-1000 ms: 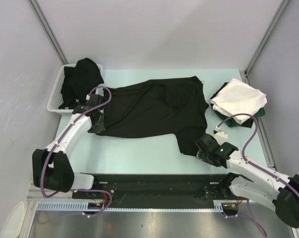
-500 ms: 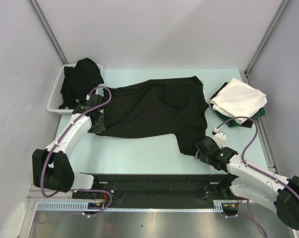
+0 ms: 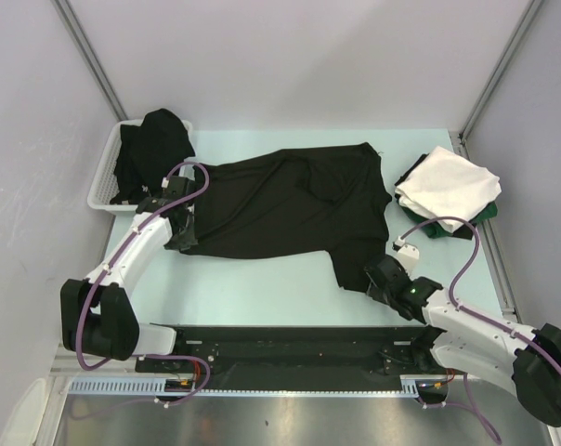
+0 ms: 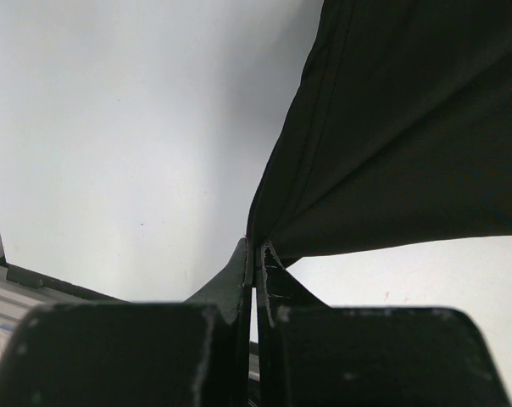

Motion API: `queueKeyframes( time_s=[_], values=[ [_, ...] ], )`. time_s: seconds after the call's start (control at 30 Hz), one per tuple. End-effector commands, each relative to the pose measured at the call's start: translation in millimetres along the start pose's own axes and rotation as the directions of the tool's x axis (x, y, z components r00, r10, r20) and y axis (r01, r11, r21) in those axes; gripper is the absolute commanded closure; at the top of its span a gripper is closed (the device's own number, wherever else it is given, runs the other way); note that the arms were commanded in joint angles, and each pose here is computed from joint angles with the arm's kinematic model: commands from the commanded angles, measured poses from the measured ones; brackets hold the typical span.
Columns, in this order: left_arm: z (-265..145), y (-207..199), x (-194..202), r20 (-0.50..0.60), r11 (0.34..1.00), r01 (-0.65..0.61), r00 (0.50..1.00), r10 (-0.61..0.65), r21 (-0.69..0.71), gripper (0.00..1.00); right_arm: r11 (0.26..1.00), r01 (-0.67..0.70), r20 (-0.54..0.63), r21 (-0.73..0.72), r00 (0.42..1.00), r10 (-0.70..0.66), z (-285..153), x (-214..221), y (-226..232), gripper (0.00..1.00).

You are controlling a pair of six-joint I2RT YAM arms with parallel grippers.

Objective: Fold and stack the t-shirts

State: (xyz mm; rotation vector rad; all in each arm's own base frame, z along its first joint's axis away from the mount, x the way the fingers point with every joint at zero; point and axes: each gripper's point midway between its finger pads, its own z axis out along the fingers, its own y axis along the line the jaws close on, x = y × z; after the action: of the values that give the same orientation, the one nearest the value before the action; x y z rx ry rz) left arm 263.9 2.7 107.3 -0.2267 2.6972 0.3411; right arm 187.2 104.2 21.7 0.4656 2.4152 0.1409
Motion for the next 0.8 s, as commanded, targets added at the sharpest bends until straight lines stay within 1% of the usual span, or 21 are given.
queueKeyframes(
  time_s=[0.0, 0.07, 0.13, 0.17, 0.23, 0.27, 0.3, 0.5, 0.77],
  values=[
    [-10, 4, -14, 0.037, 1.0, -0.006, 0.999, 0.006, 0.0, 1.0, 1.0, 0.0, 0.048, -0.025, 0.999, 0.001, 1, -9, 5, 0.68],
    [-10, 3, -14, 0.039, 1.0, -0.005, 0.999, 0.005, 0.003, 1.0, 0.999, -0.007, 0.05, -0.037, 0.999, 0.008, -2, -10, 7, 0.74],
    [-10, 4, -13, 0.04, 1.0, -0.005, 0.999, 0.005, 0.001, 1.0, 0.999, -0.012, 0.047, -0.046, 0.999, 0.014, -3, -10, 8, 0.78],
    [-11, 4, -13, 0.043, 1.0, -0.004, 0.999, 0.004, 0.002, 1.0, 0.999, -0.009, 0.045, -0.043, 0.999, 0.011, -4, -9, 6, 0.84],
    [-10, 4, -13, 0.043, 1.0, -0.004, 0.999, 0.004, 0.002, 1.0, 0.999, -0.01, 0.046, -0.052, 0.999, 0.012, -7, -10, 6, 0.91],
    [-11, 4, -14, 0.046, 1.0, -0.001, 0.999, 0.001, 0.001, 1.0, 0.998, -0.012, 0.048, -0.054, 0.999, 0.015, -8, -11, 6, 0.98],
    [-11, 4, -15, 0.049, 1.0, -0.002, 0.999, 0.001, 0.002, 1.0, 0.998, -0.017, 0.057, -0.068, 0.998, 0.021, -10, -14, 8, 1.0],
    [-23, 10, -21, 0.085, 1.0, 0.019, 0.996, -0.018, -0.006, 1.0, 0.993, -0.047, 0.063, -0.112, 0.997, 0.054, -26, -22, 14, 1.0],
    [-42, 30, -21, 0.144, 0.997, 0.049, 0.989, -0.039, -0.066, 1.0, 0.993, -0.044, 0.083, -0.11, 0.995, 0.053, -58, -49, 21, 1.0]
  ],
)
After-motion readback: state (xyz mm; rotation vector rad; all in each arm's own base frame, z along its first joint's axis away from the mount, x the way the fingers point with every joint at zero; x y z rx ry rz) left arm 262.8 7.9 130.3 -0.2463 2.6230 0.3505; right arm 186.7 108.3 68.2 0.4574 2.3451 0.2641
